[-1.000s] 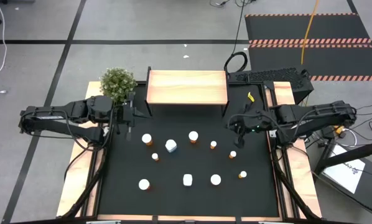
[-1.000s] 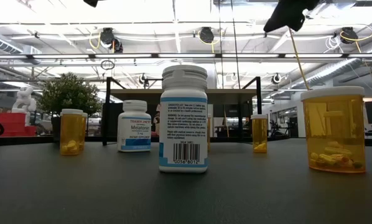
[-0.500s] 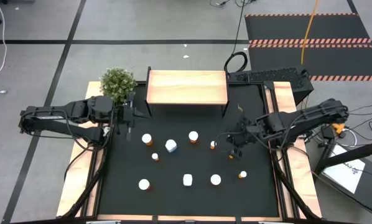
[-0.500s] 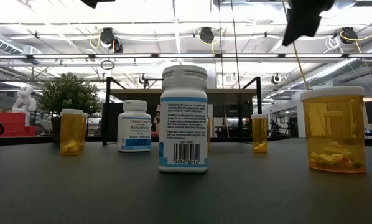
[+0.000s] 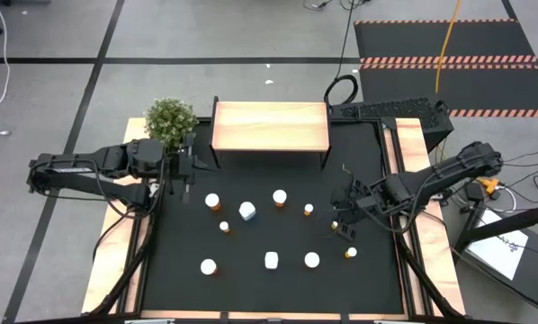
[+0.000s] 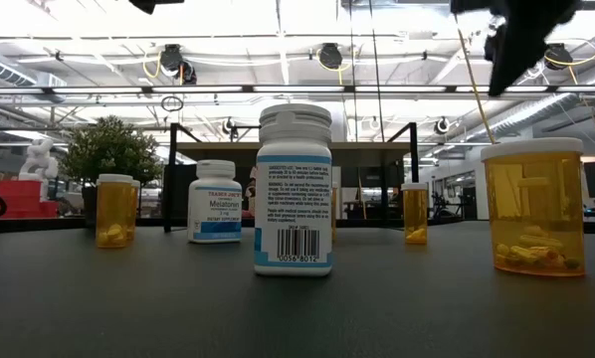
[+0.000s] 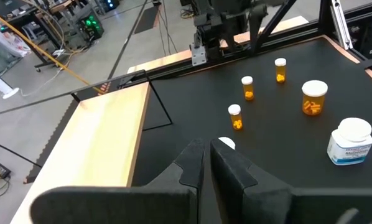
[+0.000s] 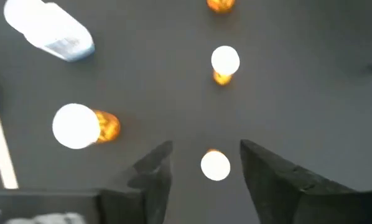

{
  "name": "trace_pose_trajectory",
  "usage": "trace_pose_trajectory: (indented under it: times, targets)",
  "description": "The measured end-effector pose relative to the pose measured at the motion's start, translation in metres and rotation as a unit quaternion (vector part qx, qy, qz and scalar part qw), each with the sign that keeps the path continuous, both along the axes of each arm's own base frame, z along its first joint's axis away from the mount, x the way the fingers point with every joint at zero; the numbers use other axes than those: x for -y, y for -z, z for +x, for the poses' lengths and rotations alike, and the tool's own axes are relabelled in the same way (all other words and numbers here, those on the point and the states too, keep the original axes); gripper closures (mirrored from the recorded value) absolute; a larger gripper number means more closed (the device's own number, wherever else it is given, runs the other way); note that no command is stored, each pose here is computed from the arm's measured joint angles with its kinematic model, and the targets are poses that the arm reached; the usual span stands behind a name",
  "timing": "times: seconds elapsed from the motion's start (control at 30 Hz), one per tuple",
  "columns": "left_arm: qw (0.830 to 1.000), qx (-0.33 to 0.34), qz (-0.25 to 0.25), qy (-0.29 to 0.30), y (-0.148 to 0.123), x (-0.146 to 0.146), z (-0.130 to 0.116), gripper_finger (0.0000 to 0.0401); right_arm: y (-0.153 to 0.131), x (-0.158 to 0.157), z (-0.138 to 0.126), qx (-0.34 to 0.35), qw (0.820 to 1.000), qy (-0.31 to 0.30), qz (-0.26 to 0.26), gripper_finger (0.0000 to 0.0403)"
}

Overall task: Pick and place medicine bottles onto shelf by color
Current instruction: Put the small orange pill bottle on the shelf

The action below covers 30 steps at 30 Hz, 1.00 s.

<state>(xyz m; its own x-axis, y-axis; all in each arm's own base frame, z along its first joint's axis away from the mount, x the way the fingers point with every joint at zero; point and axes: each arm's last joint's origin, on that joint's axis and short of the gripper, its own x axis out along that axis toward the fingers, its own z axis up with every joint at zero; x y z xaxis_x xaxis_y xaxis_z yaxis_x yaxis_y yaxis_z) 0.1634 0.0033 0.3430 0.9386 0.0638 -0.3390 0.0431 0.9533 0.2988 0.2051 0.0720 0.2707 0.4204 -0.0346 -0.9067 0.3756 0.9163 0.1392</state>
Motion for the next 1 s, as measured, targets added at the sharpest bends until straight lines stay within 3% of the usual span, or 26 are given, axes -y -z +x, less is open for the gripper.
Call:
trace_pose_trajectory:
  times: [0.13,0.33,1.0]
  targets:
    - [1.000,0.000,0.000,0.000,0.000,0.000,0.000,0.0370,0.020,0.001,-0.003,-0.016,1.000,0.001,-0.005,0.0188]
    - [1.000,0.000,0.001,0.000,0.000,0.000,0.000,0.0370,0.046,0.003,-0.007,-0.029,1.000,-0.001,-0.012,0.0181]
    - [1.000,-0.001,0.013,0.005,0.000,0.000,0.000,0.0370,0.078,0.005,-0.013,-0.025,0.999,-0.019,-0.015,0.0181]
